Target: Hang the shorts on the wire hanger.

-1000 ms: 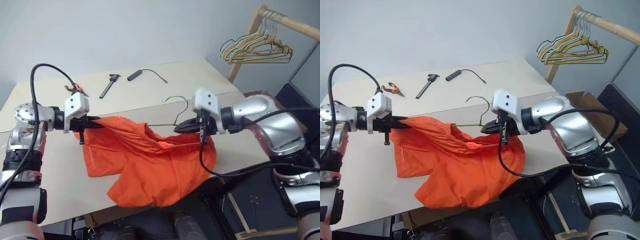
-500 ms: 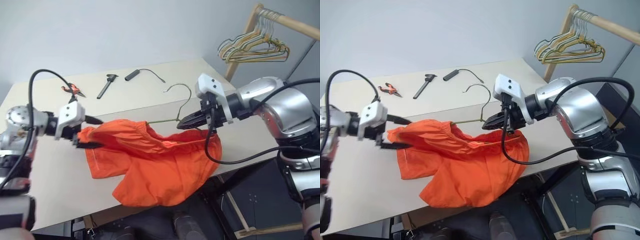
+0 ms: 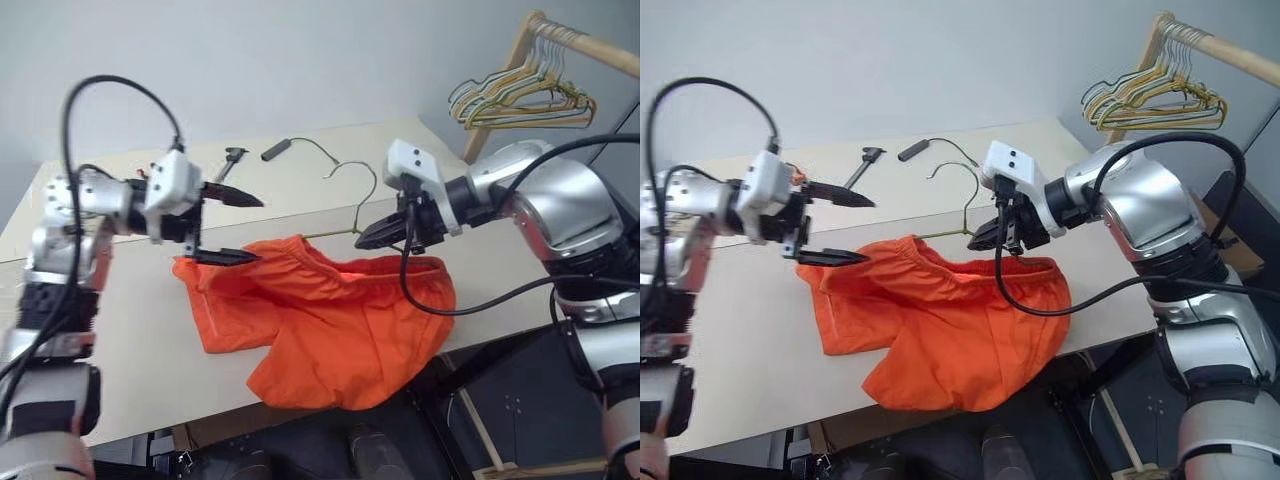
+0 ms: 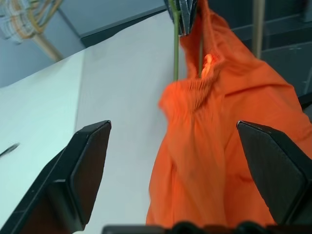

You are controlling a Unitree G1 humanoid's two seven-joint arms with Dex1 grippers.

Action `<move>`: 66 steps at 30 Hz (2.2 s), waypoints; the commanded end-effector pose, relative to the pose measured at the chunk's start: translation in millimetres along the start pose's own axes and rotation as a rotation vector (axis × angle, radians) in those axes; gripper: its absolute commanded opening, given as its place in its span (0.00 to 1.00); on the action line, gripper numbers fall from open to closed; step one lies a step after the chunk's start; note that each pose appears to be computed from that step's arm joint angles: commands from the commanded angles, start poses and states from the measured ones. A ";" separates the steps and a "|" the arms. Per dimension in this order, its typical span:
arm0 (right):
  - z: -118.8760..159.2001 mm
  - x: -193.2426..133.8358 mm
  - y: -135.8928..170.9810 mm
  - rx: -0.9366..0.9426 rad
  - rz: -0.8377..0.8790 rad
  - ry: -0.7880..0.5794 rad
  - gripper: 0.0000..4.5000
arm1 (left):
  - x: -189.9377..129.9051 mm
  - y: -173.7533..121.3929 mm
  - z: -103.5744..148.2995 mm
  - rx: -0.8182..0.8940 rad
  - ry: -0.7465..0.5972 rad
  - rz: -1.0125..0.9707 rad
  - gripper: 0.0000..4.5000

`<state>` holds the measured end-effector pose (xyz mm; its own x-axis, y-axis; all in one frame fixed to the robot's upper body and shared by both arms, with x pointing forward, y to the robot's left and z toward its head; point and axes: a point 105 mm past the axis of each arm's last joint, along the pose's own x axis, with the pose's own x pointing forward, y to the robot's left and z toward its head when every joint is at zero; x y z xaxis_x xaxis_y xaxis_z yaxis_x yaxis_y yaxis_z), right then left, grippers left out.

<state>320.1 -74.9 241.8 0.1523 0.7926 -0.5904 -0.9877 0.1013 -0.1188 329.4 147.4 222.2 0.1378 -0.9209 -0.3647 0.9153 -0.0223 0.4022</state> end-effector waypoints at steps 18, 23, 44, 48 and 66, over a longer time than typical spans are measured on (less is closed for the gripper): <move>27.2 -10.6 4.0 -0.094 0.000 -0.027 0.00 | 28.3 8.3 -20.6 0.024 0.081 -0.118 0.12; 25.8 -8.4 2.0 -0.134 -0.022 -0.022 0.00 | 27.5 10.0 -17.2 0.009 0.057 -0.093 0.00; -8.7 -102.5 8.2 -0.035 -0.352 -0.036 0.99 | 16.1 7.9 -22.0 -0.103 -0.001 -0.030 0.00; -56.0 -87.1 15.7 -0.004 -0.377 0.146 0.99 | 14.6 9.0 -22.5 -0.103 0.007 -0.028 0.00; -59.5 -24.6 3.8 -0.021 -0.269 0.183 0.44 | 17.5 5.0 -22.6 -0.085 0.032 -0.069 0.00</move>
<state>313.0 -131.9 200.7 0.4028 0.6154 -0.6775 -0.9144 0.3026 -0.2688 345.4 141.3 185.9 0.0785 -0.9011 -0.4265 0.9655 -0.0380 0.2578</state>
